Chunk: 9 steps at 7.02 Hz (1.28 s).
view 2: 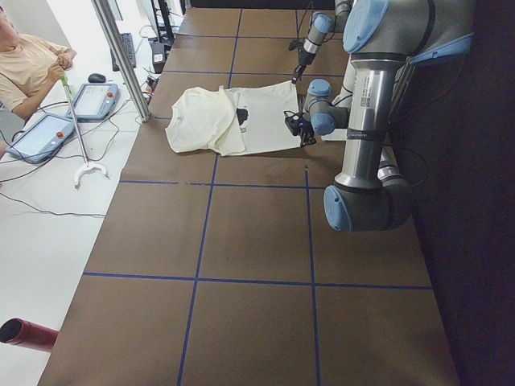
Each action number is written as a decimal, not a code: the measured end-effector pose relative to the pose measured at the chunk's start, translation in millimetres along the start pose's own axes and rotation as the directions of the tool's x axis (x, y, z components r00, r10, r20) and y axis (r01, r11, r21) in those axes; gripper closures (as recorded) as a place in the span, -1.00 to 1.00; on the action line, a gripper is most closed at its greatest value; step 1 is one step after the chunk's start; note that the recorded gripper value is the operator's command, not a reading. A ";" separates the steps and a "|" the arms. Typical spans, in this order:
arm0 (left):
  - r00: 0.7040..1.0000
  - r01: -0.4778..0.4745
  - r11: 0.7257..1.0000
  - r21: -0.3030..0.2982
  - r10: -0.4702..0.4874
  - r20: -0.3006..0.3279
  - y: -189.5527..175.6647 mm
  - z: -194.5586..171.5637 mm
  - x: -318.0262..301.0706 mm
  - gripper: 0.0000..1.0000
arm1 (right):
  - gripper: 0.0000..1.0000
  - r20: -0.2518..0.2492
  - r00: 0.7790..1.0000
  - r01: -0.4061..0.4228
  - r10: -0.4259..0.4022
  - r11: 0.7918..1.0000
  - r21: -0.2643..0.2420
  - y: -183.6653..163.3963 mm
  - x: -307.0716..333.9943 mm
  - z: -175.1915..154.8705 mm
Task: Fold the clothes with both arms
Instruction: 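Lift the hem with both grippers and fold it up toward the collar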
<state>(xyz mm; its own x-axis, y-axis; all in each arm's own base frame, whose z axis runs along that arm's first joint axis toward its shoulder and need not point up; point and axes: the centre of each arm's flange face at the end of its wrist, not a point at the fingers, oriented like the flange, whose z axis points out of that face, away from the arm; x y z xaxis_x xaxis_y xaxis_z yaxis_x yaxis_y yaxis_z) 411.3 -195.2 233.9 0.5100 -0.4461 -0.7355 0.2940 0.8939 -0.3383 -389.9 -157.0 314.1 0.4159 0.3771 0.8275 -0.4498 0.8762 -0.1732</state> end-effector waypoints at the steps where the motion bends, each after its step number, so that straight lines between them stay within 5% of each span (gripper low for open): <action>1: 1.000 -0.002 1.000 -0.017 0.002 -0.015 1.8 -15.3 2.0 1.00 | 1.00 0.028 0.999 -0.016 0.016 1.000 0.008 -11.7 -7.1 -16.6; 4: 0.992 -0.108 0.986 0.128 0.115 -0.047 -71.5 -17.7 45.7 1.00 | 1.00 0.044 0.998 0.042 -0.046 0.996 0.082 -84.6 -44.2 5.6; 6: 0.987 -0.151 0.955 0.257 0.158 -0.009 -156.2 -1.5 80.0 1.00 | 1.00 -0.011 0.999 0.053 -0.052 0.992 0.116 -172.2 -76.7 58.2; 9: 0.990 -0.109 0.914 0.391 0.137 -0.045 -288.2 52.3 101.9 1.00 | 1.00 -0.105 0.994 0.014 0.009 0.977 0.214 -305.2 -148.2 146.1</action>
<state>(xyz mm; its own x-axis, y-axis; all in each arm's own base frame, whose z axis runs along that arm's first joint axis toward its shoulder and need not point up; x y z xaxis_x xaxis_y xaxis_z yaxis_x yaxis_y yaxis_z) 420.8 -500.5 287.2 0.5085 -0.3171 -0.8006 0.5295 0.8483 0.0003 -429.7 -524.1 322.4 0.4924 0.4142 0.7655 -0.6024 0.7970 -0.0437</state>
